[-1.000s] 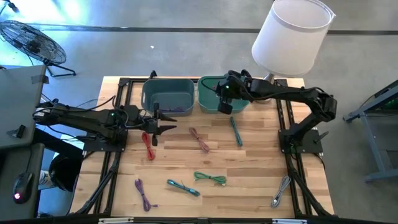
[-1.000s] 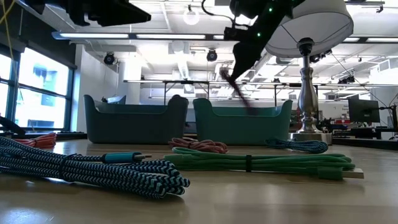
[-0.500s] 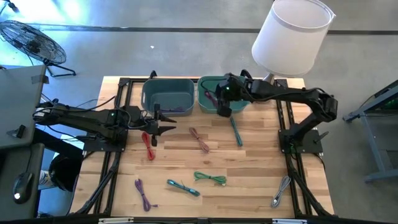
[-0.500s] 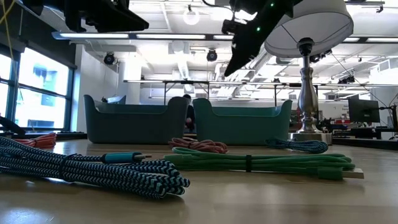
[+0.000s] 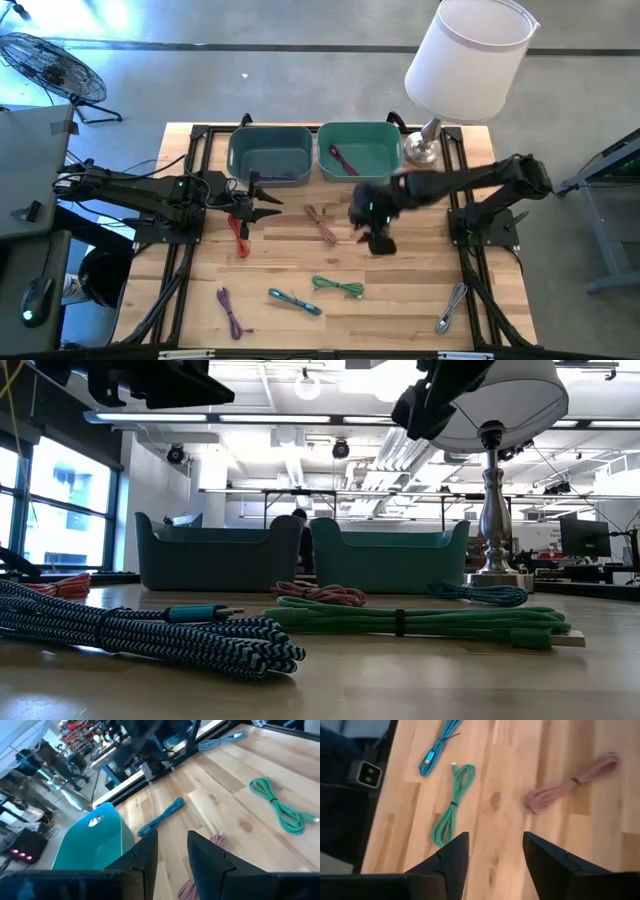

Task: Pick & Place USB Port
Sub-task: Put the green usb cable into the blue bin

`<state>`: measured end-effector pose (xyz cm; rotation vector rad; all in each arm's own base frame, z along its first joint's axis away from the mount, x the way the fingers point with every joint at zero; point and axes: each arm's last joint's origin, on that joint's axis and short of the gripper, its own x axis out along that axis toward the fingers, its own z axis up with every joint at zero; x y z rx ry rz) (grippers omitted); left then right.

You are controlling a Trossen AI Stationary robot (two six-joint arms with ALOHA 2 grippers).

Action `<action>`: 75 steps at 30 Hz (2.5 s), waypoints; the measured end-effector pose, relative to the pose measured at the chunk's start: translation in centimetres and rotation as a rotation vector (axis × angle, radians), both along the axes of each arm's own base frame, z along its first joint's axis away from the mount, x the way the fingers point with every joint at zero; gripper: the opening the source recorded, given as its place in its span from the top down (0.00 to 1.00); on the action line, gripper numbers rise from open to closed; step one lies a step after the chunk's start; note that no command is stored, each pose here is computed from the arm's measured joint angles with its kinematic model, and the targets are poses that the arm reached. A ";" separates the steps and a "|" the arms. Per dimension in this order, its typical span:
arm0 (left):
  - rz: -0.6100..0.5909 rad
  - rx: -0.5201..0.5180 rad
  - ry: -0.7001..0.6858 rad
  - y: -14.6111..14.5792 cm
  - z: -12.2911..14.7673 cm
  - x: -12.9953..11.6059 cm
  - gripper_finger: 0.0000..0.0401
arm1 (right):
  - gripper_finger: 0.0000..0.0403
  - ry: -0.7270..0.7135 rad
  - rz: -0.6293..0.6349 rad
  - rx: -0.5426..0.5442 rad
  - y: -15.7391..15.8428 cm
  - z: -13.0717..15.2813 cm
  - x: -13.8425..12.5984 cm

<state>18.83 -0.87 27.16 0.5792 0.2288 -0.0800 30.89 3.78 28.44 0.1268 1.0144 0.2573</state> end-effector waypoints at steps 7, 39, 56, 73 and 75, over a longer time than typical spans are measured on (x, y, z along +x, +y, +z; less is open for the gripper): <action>0.002 -0.012 0.000 0.0 0.0 0.0 0.74 | 0.56 0.040 0.032 -0.133 6.4 -3.2 1.0; -0.154 -0.291 0.138 -0.7 -1.0 -0.3 0.74 | 0.59 0.256 -0.116 -0.077 13.6 -16.4 4.2; -0.161 -0.256 0.148 -0.7 -1.7 1.0 0.74 | 0.98 0.120 -0.141 -0.312 12.9 -14.1 3.4; -0.047 -0.172 -0.020 -0.4 -1.6 3.7 0.67 | 0.98 -0.175 -0.101 -0.784 16.2 0.1 -0.4; -0.068 -0.177 -0.075 -0.5 -1.1 3.8 0.63 | 0.98 -0.216 -0.076 -0.851 16.5 0.8 -0.5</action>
